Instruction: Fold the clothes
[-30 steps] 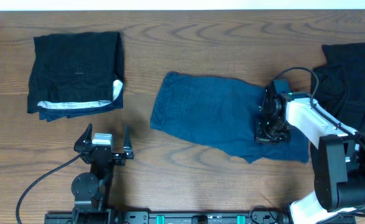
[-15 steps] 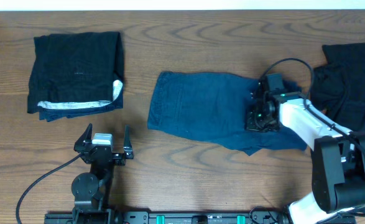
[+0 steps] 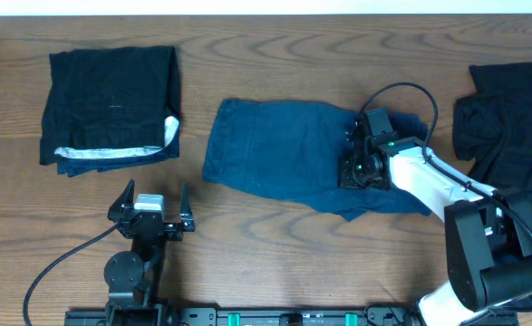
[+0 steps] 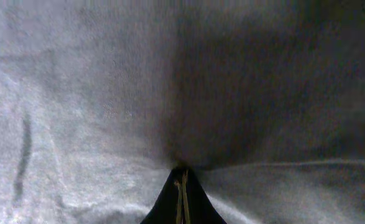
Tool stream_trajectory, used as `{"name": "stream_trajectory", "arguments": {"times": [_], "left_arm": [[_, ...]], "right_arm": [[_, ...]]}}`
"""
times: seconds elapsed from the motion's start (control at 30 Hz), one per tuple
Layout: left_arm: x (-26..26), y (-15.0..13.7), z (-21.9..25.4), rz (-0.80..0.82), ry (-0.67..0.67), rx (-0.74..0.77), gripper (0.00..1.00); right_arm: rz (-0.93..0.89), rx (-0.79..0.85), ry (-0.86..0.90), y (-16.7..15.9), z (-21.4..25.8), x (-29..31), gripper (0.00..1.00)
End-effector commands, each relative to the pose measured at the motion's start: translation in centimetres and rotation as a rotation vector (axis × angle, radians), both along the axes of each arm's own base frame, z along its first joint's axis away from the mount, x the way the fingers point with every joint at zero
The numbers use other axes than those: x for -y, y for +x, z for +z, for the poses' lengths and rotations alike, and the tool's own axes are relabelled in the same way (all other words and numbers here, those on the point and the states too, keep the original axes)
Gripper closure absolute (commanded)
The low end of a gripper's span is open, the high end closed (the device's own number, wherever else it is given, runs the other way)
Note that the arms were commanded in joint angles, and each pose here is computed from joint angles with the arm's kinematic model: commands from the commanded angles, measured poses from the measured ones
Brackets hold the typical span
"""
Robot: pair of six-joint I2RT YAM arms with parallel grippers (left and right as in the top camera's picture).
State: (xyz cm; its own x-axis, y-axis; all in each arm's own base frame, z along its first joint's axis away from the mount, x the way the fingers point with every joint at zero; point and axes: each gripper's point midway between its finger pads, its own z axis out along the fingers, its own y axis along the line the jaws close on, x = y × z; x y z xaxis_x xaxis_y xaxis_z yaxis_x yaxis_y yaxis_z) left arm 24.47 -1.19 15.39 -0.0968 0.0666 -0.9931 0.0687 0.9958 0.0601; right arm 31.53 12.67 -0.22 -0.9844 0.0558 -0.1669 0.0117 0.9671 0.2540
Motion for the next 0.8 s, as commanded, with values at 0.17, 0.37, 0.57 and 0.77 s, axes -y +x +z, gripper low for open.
{"name": "stream_trajectory", "arguments": {"times": [0.17, 0.37, 0.57, 0.77], "left_arm": [[0.5, -0.1, -1.5, -0.026, 0.007, -0.044, 0.02], [0.5, -0.1, -1.5, -0.026, 0.007, -0.044, 0.02], [0.5, -0.1, -1.5, -0.026, 0.007, -0.044, 0.02], [0.5, -0.1, -1.5, -0.026, 0.007, -0.044, 0.02]], "right_arm": [[0.001, 0.081, -0.052, 1.6, -0.3, 0.5, 0.99], [-0.007, 0.106, -0.069, 2.2, -0.2, 0.8, 0.99], [0.043, 0.054, -0.028, 1.6, 3.1, 0.2, 0.99], [0.003, -0.015, -0.092, -0.3, 7.3, 2.7, 0.99]]}}
